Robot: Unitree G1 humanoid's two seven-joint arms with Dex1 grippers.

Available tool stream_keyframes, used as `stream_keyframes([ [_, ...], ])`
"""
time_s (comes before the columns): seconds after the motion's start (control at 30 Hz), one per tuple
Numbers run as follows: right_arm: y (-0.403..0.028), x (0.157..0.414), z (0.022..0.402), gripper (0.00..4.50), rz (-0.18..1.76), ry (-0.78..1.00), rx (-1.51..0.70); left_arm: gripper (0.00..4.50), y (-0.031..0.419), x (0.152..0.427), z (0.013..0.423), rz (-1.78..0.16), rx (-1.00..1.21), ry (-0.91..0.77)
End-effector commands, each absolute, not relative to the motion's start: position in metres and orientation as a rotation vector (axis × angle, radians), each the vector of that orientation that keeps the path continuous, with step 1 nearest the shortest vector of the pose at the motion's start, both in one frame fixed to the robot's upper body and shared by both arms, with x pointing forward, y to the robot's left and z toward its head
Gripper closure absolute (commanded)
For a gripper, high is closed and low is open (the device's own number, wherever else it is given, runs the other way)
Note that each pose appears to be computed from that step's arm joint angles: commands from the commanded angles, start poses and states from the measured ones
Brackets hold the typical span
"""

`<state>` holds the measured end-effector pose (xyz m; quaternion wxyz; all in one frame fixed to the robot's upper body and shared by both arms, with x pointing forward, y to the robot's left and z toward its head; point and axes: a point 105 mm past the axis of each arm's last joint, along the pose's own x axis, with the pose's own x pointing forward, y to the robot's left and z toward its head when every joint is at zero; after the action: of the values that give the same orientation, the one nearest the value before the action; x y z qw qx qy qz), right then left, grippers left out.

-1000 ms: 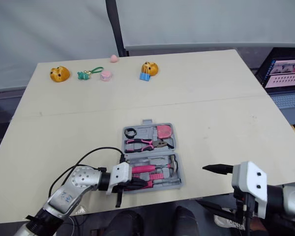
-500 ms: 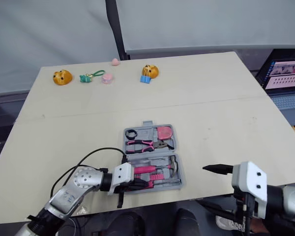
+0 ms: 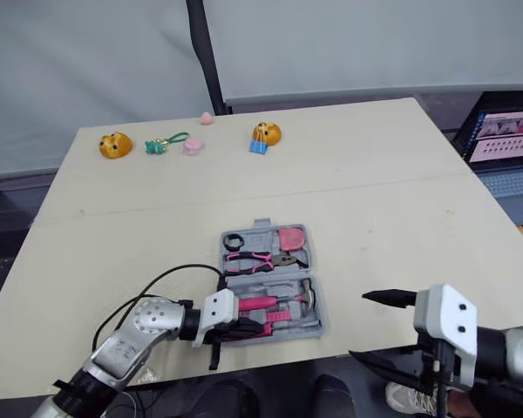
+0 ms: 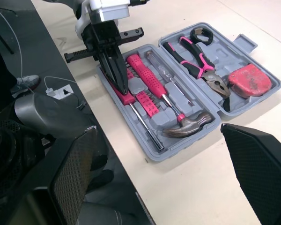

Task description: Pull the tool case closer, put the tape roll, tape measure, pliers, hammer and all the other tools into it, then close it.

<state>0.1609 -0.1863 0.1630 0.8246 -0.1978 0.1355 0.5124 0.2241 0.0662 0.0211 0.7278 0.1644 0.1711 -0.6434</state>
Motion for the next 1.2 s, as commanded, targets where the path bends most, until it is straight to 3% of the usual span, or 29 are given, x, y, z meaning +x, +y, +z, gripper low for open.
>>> stream_keyframes([
  [0.03, -0.182, 0.159, 0.171, 0.00, 1.098, 0.257, -0.453, 4.47, 0.093, 0.193, -0.048, -1.383, 0.371, 0.728],
  [0.3, -0.182, 0.162, 0.172, 0.00, 1.102, 0.256, -0.455, 4.47, 0.084, 0.203, -0.031, -1.357, 0.265, 0.647],
  [0.5, -0.185, 0.170, 0.176, 0.00, 1.109, 0.242, -0.473, 4.47, 0.099, 0.244, 0.068, -1.224, 0.015, 0.393],
  [0.67, -0.189, 0.190, 0.179, 0.00, 1.067, 0.229, -0.513, 4.47, 0.141, 0.249, 0.132, -1.165, -0.029, 0.357],
  [0.97, -0.206, 0.205, 0.154, 0.00, 0.958, 0.419, -0.461, 4.47, 0.193, 0.234, 0.124, -1.062, -0.020, 0.487],
  [1.07, -0.211, 0.210, 0.147, 1.22, 0.910, 0.438, -0.424, 4.50, 0.203, 0.234, 0.112, -1.026, -0.018, 0.508],
  [1.2, -0.218, 0.206, 0.138, 3.34, 0.867, 0.455, -0.373, 4.50, 0.218, 0.238, 0.097, -0.968, -0.019, 0.513],
])
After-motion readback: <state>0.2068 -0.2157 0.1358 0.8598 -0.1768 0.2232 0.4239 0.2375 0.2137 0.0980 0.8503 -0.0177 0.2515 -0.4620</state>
